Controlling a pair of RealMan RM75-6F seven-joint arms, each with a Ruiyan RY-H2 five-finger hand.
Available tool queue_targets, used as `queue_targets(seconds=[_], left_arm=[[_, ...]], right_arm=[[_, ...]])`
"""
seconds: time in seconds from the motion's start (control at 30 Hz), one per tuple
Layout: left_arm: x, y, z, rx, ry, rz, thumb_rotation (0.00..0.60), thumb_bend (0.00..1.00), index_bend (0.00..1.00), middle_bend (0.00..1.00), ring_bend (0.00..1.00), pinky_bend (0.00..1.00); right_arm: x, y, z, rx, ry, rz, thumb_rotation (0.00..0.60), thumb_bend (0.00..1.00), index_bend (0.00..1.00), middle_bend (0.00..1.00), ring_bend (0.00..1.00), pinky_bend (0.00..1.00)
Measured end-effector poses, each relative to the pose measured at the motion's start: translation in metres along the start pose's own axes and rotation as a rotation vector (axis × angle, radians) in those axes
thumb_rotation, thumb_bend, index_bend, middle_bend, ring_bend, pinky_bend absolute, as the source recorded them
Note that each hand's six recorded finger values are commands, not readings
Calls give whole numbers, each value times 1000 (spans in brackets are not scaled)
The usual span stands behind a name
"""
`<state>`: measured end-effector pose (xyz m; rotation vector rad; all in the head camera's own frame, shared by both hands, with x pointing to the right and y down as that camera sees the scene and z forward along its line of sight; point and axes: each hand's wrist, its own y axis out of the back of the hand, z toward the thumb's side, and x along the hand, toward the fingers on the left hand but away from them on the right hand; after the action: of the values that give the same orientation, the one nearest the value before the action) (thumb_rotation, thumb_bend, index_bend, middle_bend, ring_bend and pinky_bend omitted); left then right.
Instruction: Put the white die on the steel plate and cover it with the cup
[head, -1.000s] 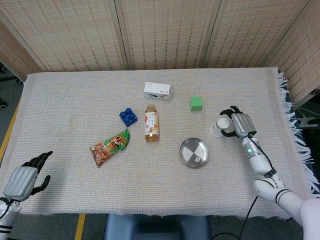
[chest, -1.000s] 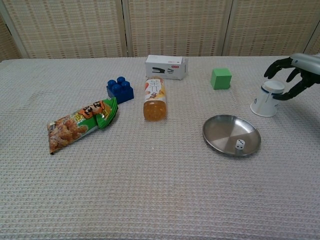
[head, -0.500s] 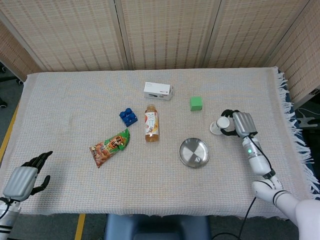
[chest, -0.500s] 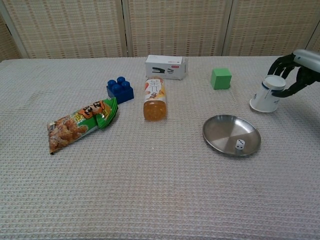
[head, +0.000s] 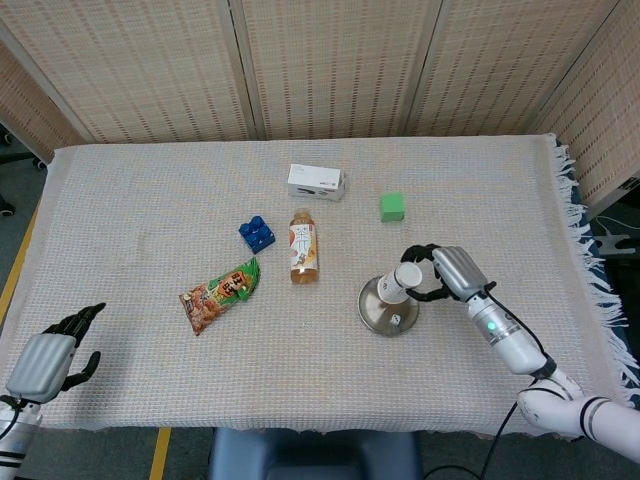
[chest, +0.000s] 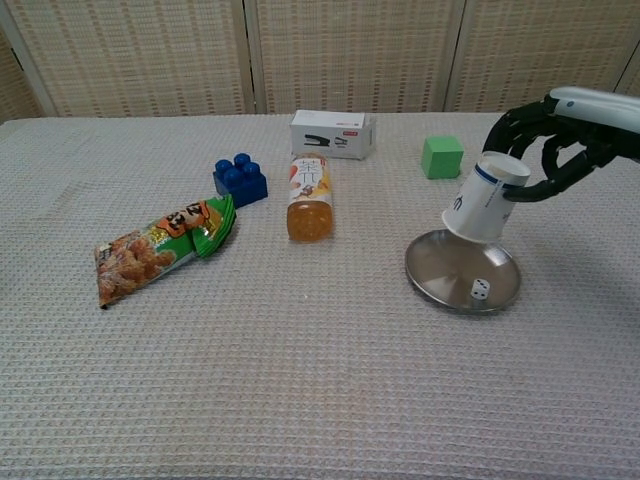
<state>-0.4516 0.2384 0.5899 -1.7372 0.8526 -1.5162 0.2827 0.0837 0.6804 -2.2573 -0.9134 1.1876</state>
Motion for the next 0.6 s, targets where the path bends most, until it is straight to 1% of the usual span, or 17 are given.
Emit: queue_targets(seconds=[0.1, 0.23, 0.33, 0.6], left_arm=[[0, 1, -1, -3, 2, 1, 600, 446, 82, 131, 224, 409], [0, 1, -2, -7, 6, 2, 600, 446, 82, 131, 224, 409], [0, 2, -2, -10, 7, 4, 600, 447, 83, 131, 224, 409], [0, 2, -2, -11, 5, 3, 600, 446, 83, 131, 224, 409]], right_arm=[[0, -5, 3, -1, 10, 42, 600, 110, 473, 448, 361, 612], [-5, -22, 2, 14, 7, 108, 600, 110, 473, 448, 361, 612], [-7, -31, 3, 20, 9, 142, 600, 110, 474, 448, 361, 612], [-6, -40, 6, 31, 21, 176, 600, 110, 474, 449, 361, 612]])
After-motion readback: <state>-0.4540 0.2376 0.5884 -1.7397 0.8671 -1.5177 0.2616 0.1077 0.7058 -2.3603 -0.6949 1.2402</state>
